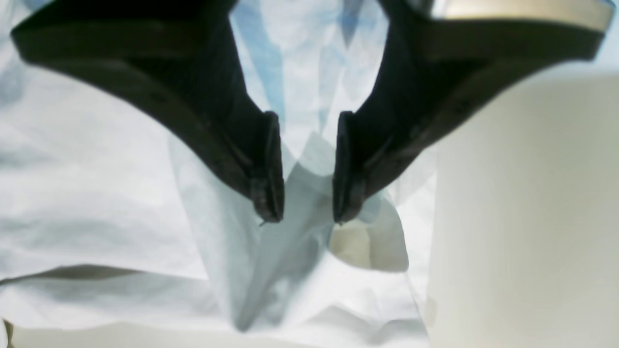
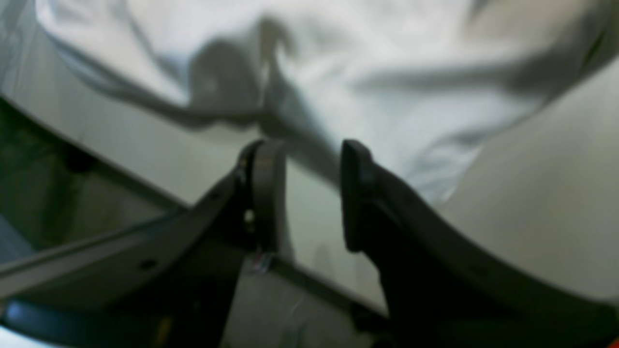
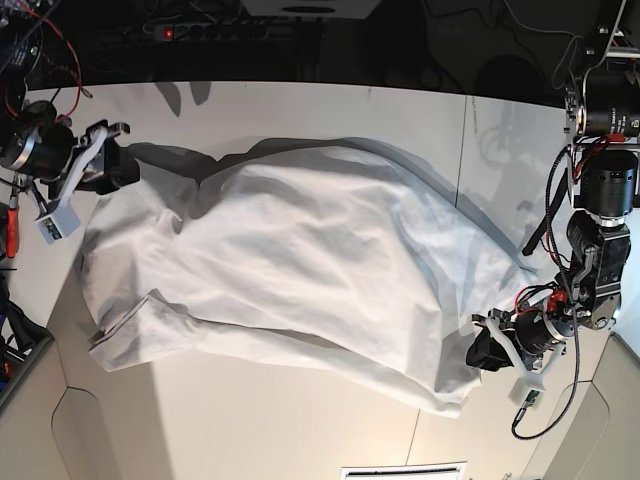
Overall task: Layout the t-shirt on the table in an organized manner, then fold the t-shirt properly
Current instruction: 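Release the t-shirt and move the right gripper to another edge, then grasp the t-shirt edge with the right gripper and pull it outward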
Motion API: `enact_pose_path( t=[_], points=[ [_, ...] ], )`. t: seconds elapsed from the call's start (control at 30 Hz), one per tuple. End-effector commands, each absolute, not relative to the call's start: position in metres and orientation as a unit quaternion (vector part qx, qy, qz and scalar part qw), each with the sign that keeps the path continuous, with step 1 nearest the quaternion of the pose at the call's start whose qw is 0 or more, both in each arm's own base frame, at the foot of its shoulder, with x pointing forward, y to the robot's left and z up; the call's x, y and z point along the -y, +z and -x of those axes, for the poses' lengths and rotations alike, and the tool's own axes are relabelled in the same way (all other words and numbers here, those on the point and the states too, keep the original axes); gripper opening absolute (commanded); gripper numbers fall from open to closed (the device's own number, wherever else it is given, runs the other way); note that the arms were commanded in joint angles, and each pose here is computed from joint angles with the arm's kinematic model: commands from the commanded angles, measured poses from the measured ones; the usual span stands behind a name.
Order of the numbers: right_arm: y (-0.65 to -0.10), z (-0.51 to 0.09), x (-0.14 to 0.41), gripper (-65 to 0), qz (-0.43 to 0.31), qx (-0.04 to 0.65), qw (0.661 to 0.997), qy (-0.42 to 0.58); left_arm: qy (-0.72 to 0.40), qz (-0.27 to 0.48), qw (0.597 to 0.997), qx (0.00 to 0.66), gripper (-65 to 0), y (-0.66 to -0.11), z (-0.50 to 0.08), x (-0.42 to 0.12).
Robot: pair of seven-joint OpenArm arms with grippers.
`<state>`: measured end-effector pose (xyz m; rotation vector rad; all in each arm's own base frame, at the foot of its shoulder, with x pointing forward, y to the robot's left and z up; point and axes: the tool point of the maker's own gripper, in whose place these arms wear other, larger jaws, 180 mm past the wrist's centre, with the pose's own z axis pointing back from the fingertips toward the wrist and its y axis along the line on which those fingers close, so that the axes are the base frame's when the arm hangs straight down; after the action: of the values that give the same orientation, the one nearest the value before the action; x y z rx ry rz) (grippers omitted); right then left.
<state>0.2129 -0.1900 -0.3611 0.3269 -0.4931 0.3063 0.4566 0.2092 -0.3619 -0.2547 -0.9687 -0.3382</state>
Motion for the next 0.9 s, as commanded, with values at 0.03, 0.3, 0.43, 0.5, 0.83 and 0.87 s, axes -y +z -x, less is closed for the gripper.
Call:
enact_pose_path(
  t=[0.03,0.3,0.43,0.5,0.83,0.87],
  points=[
    [-0.362,-0.2,0.198,-46.4,-0.157,0.236,0.948,0.144,-0.157,0.117,0.846,0.495,-43.7,-0.335,-0.472,-0.215],
    [-0.397,-0.161,0.219,-44.6,-0.115,0.2,0.966,0.115,-0.157,0.117,0.846,0.496,-43.7,-0.335,-0.472,-0.215],
    [-0.424,-0.156,0.233,-34.6,-0.116,0.191,0.972,0.075,-0.157,0.117,0.847,0.494,-43.7,-0.336,-0.472,-0.215],
    [-0.439,-0.151,0.24,-33.0,-0.12,0.18,0.975,0.052,-0.157,0.117,0.847,0.494,-43.7,-0.336,-0.472,-0.215],
    [-0.464,-0.189,0.242,-33.0,-0.173,0.185,0.967,-0.019,-0.157,0.117,0.846,0.496,-43.7,-0.335,-0.472,-0.215],
    [-0.462,-0.195,0.24,-33.0,-0.175,0.191,0.966,-0.016,-0.157,0.117,0.846,0.496,-43.7,-0.335,-0.472,-0.215]
  ],
)
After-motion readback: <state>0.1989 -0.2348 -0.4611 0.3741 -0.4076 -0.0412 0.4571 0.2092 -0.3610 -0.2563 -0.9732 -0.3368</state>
